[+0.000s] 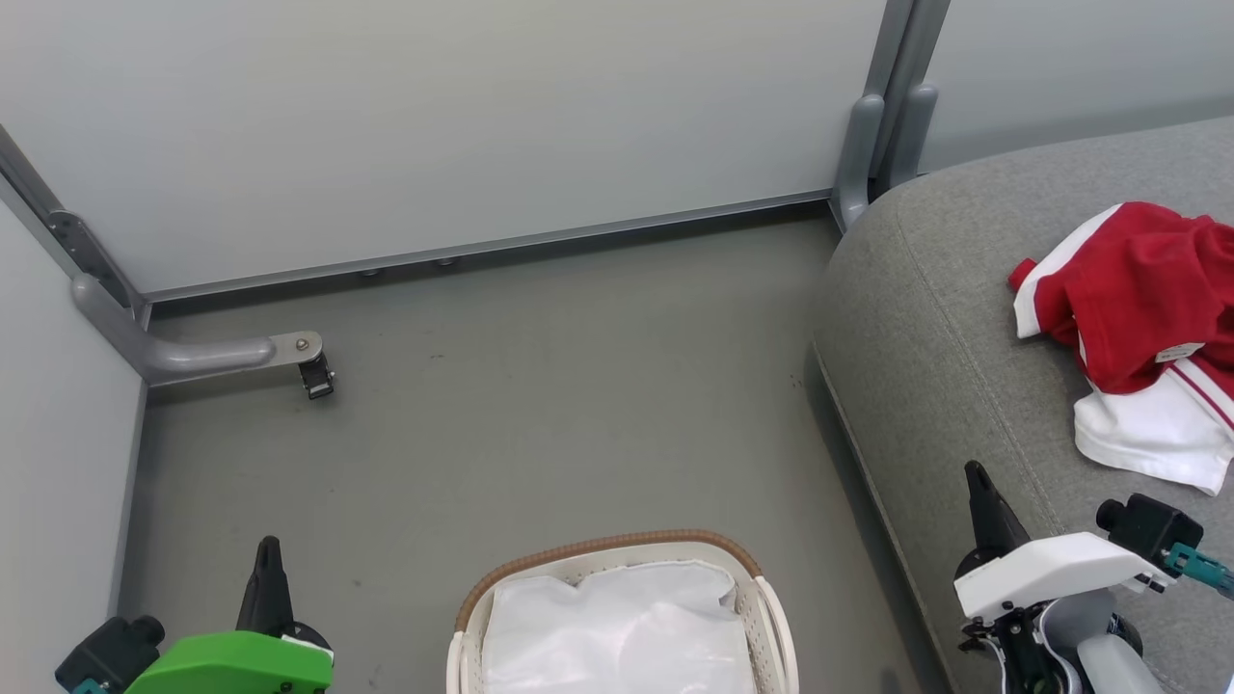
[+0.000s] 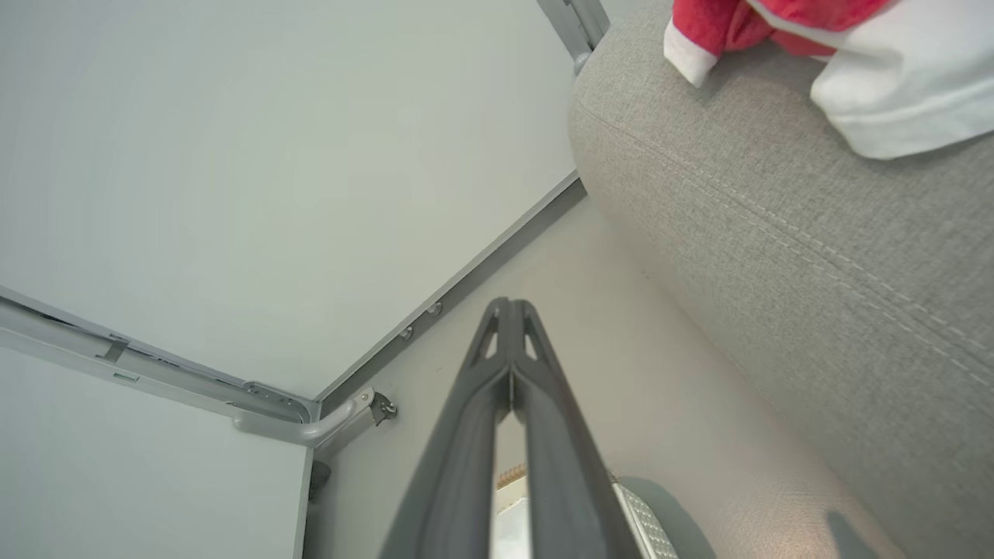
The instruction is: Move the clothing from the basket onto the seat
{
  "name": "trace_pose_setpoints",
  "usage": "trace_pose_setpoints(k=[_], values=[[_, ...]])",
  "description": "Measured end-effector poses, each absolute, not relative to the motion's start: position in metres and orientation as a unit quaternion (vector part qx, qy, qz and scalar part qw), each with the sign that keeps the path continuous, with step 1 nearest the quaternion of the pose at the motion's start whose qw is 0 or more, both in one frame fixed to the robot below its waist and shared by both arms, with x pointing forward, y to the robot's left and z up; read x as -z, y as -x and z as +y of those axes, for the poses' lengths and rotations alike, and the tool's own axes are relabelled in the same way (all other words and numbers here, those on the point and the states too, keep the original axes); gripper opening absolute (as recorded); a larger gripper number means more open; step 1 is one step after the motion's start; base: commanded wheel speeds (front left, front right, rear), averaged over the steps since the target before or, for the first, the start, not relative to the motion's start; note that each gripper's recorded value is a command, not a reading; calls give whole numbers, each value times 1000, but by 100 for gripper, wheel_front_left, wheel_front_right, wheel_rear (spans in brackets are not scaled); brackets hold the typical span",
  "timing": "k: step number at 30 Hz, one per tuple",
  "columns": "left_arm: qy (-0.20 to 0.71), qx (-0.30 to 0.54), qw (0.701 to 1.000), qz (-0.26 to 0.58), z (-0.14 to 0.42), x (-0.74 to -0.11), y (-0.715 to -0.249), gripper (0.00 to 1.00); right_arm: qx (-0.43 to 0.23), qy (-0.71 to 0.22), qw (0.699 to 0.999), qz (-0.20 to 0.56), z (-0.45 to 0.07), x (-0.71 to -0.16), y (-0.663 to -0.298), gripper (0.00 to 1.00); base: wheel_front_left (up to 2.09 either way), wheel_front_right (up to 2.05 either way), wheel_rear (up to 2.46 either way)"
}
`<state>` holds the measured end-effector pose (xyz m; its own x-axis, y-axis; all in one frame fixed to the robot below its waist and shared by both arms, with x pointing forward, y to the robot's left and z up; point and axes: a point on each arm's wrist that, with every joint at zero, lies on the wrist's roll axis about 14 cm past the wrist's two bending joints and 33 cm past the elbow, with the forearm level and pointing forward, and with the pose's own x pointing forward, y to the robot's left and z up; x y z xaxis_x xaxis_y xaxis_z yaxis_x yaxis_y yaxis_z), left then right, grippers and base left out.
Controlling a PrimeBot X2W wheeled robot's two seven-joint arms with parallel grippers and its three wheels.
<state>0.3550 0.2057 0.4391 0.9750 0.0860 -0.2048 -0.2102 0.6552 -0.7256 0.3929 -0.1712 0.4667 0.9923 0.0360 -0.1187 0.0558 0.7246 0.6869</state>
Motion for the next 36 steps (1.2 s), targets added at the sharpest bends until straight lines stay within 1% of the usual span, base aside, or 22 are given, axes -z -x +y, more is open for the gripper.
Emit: trace_pose_setpoints(k=[20, 36], values=[[507, -71, 857, 55, 205, -456, -366, 0, 18, -483, 874, 49, -181, -477, -394, 0, 0, 0, 0], [571, -60, 817, 43, 204, -466, -372, 0, 19, -554, 831, 37, -186, -485, -394, 0, 0, 0, 0]])
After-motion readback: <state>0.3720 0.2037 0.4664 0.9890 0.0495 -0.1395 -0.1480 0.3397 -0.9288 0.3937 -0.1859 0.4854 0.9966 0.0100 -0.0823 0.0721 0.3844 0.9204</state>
